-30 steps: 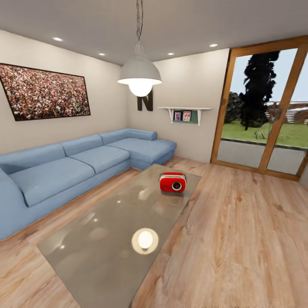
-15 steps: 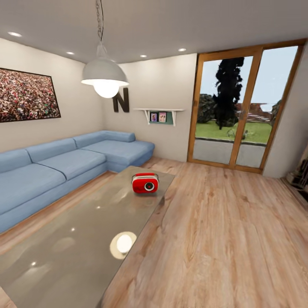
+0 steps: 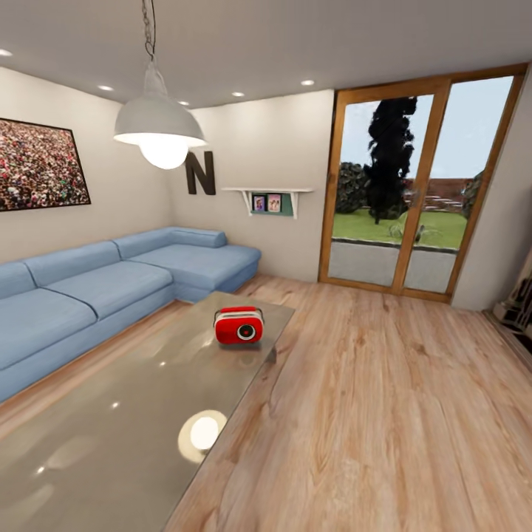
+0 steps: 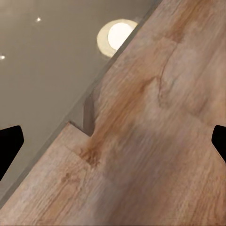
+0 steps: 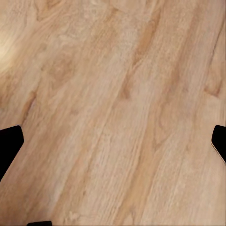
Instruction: Turn on the radio receiver that's on the table in the living room.
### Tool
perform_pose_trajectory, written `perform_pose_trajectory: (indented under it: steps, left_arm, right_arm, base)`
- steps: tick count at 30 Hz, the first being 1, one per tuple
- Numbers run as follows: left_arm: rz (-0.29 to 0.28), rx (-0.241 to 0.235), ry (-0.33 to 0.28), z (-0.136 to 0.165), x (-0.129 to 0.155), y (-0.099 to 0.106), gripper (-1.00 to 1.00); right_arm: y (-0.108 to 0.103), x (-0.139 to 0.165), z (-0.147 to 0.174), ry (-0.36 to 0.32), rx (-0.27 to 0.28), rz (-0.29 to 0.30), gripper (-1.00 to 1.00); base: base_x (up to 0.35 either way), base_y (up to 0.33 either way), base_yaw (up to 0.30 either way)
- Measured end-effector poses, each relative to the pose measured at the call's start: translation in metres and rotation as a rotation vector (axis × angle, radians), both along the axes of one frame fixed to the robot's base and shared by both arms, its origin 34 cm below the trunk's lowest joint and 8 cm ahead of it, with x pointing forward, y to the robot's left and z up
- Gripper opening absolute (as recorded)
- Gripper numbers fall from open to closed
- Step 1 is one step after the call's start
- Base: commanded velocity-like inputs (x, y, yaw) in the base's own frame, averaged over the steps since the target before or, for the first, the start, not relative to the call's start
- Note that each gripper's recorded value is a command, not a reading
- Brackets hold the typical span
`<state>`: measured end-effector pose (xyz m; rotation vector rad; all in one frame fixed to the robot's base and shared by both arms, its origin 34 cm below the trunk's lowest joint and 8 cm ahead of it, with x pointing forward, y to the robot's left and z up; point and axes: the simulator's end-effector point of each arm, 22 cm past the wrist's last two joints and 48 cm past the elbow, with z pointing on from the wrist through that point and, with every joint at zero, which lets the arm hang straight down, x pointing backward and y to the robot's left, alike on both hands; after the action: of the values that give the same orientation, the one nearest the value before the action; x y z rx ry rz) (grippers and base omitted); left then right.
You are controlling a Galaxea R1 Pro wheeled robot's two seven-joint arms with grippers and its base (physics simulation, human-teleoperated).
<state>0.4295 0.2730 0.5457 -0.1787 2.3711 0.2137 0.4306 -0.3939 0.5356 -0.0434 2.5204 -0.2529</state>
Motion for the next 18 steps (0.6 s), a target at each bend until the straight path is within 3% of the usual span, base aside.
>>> perform_pose_trajectory:
  steps: [9,18]
  left_arm:
    - [0.001,0.001,0.000,0.0001,-0.0001,0.0003,1.00]
    - [0.001,0.001,-0.003,0.0010,0.0008,0.0004,1.00]
  right_arm:
    - [0.0000,0.0000,0.0000,0.000,0.000,0.000,1.00]
    - [-0.0001,0.0010,0.0010,-0.004,0.001,-0.002,1.00]
  base:
    - [0.316,-0.124,-0.008]
    - [0.316,-0.129,-0.217]
